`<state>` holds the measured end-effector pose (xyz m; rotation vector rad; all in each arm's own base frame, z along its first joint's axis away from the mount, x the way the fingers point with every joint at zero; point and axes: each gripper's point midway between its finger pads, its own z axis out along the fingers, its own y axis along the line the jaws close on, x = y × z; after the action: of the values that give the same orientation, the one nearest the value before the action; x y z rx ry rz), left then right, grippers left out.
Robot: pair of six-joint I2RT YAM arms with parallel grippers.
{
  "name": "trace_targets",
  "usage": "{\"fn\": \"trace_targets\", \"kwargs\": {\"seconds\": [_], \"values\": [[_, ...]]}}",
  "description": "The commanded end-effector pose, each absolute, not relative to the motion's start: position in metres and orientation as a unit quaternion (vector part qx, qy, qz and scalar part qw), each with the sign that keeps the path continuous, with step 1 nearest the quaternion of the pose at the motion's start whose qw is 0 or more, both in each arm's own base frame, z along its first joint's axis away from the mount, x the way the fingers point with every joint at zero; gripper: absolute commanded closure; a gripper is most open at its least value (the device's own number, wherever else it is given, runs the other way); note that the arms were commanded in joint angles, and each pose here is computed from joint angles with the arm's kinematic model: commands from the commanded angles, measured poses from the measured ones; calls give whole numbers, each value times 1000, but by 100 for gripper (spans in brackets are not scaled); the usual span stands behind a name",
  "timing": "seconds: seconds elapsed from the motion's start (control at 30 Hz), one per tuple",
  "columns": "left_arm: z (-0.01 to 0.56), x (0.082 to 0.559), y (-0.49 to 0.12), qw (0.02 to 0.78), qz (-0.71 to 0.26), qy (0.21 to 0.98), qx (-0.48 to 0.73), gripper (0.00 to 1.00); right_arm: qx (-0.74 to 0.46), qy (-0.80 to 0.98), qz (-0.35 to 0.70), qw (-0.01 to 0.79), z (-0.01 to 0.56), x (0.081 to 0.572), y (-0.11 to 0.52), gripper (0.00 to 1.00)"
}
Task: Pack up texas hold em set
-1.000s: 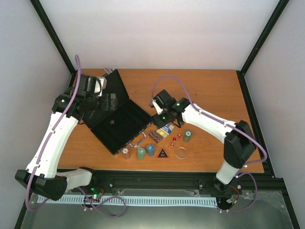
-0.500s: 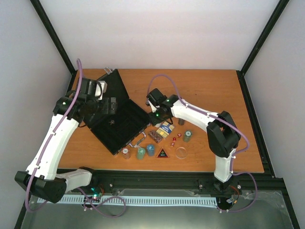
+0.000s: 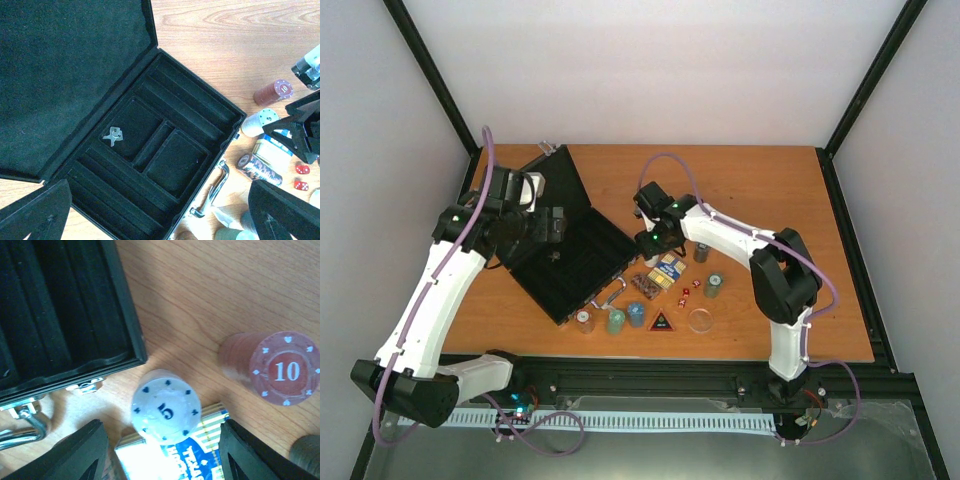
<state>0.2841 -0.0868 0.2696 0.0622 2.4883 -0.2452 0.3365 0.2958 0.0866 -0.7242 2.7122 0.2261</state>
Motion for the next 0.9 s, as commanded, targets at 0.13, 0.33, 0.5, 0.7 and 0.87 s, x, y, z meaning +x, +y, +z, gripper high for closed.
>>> {"fn": "trace_targets", "kwargs": {"seconds": [0.13, 0.33, 0.5, 0.7, 0.87], "values": [[270, 289, -91, 315, -95, 944, 33, 0, -240, 955, 93, 151, 78, 352, 291, 36], [266, 293, -92, 312, -92, 945, 35, 0, -249, 953, 112, 131, 69, 345, 297, 36], [263, 294, -93, 308, -92, 946, 37, 0, -253, 953, 122, 118, 64, 340, 299, 36], [261, 292, -92, 307, -90, 947, 37, 0, -258, 950, 136, 113, 66, 337, 305, 36], [261, 292, -90, 307, -87, 947, 37, 0, -267, 945, 144, 125, 79, 338, 308, 34]]}}
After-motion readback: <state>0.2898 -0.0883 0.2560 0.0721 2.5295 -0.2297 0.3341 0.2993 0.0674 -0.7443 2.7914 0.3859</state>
